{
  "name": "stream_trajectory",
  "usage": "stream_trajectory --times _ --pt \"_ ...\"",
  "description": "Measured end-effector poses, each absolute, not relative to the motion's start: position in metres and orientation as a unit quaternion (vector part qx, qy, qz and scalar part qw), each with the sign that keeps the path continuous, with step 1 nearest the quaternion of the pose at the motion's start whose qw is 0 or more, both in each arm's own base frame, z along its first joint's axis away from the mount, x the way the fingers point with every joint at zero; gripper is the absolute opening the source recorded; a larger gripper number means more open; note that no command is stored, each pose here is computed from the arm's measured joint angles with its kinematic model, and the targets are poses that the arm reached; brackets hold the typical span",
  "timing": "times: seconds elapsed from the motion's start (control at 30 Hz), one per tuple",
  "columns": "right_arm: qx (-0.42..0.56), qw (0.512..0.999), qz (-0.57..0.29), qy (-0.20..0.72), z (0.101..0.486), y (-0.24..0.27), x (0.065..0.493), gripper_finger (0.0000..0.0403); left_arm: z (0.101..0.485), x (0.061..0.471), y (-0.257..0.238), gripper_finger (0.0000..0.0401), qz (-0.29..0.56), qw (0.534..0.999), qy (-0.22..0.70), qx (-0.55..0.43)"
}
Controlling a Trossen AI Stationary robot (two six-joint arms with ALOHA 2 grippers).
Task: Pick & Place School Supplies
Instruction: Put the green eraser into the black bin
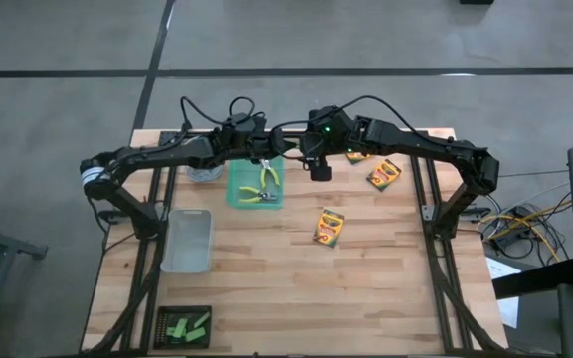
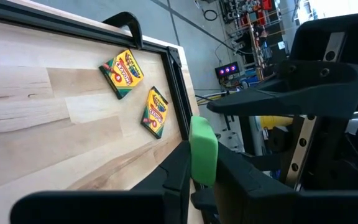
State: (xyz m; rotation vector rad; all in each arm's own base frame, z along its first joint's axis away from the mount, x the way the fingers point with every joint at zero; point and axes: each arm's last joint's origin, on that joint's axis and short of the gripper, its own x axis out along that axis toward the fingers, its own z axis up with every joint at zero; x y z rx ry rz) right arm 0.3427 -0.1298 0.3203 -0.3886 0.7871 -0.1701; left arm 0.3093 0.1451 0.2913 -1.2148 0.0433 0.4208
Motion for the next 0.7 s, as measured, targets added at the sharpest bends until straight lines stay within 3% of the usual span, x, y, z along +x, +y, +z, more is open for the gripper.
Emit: stream_trajectory --times 0.27,0.7 --pt "-0.184 0.903 -0.086 0.379 0.322 -0.129 0.341 0.0288 0.291 0.309 0.145 0.0051 0.196 0.803 0.021 -0.562" --pt "-0.151 0.92 -0.13 0.337 0.356 -0.132 0.313 0.0297 0.292 0.309 0.145 0.0051 0.196 0.81 0.022 -0.552"
